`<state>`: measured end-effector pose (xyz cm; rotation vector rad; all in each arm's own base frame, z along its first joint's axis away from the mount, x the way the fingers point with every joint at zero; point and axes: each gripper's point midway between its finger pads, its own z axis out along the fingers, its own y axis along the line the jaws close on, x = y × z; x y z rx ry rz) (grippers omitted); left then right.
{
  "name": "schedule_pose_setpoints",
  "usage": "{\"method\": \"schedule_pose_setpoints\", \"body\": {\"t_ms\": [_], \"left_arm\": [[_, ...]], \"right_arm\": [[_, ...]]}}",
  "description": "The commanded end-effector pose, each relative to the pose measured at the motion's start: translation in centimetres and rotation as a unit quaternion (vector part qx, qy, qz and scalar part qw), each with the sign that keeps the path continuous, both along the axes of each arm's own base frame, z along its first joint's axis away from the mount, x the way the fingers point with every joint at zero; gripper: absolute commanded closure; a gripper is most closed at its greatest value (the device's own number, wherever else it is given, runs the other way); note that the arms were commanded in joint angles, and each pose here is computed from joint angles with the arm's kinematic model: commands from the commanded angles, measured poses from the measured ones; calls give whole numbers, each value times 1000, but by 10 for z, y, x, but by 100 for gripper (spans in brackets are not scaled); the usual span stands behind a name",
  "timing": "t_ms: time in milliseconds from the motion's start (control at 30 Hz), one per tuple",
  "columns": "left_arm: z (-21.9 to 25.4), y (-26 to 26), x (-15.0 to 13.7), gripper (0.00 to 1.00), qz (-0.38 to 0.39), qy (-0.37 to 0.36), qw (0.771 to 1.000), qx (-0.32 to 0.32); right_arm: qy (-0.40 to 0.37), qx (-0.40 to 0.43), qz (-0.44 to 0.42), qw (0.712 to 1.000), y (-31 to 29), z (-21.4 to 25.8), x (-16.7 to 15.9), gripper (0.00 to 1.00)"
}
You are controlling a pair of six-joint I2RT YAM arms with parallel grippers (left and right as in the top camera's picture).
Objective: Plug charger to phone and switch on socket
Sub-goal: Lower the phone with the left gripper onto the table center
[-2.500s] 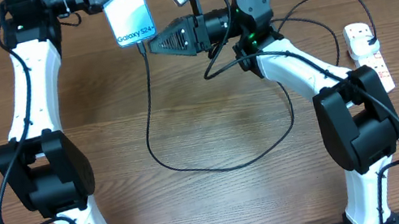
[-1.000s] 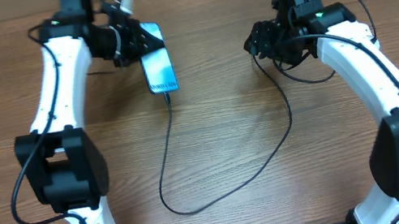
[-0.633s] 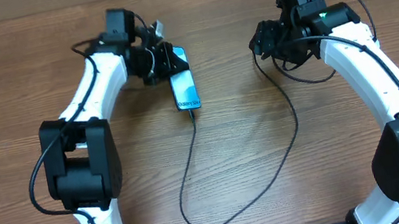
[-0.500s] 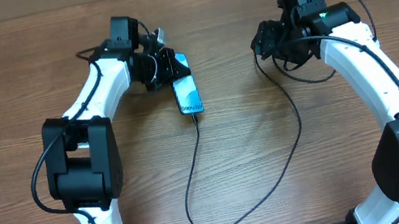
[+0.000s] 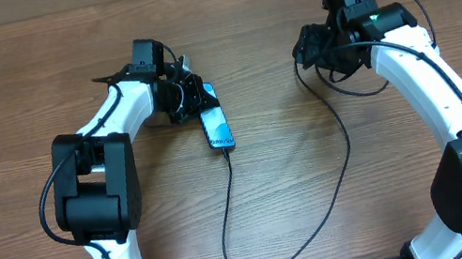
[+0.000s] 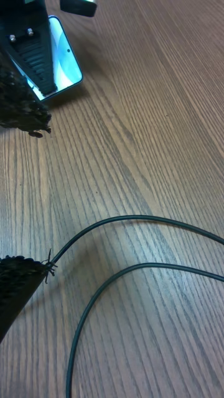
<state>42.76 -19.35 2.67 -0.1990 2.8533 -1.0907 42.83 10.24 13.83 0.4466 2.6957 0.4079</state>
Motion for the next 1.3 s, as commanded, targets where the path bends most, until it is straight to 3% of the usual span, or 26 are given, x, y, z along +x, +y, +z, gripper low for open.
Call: {"method": "schedule_pose_setpoints", "body": {"t_ms": [0, 467, 1000, 1267], "left_arm": [[-2, -3, -5, 96, 1, 5, 1000, -1], [-10, -1, -10, 96, 2, 11, 1000, 6], [-12, 1, -13, 79, 3, 18, 1000, 10], [-12, 1, -14, 78, 3, 19, 1000, 11]], "right_arm": [[-14, -6, -2, 1000, -2, 9, 2, 33], [-12, -5, -1, 1000, -2, 9, 1, 32], [-10, -5, -1, 1000, -2, 8, 0, 32], [-10, -5, -1, 1000, -2, 8, 0, 32]]}}
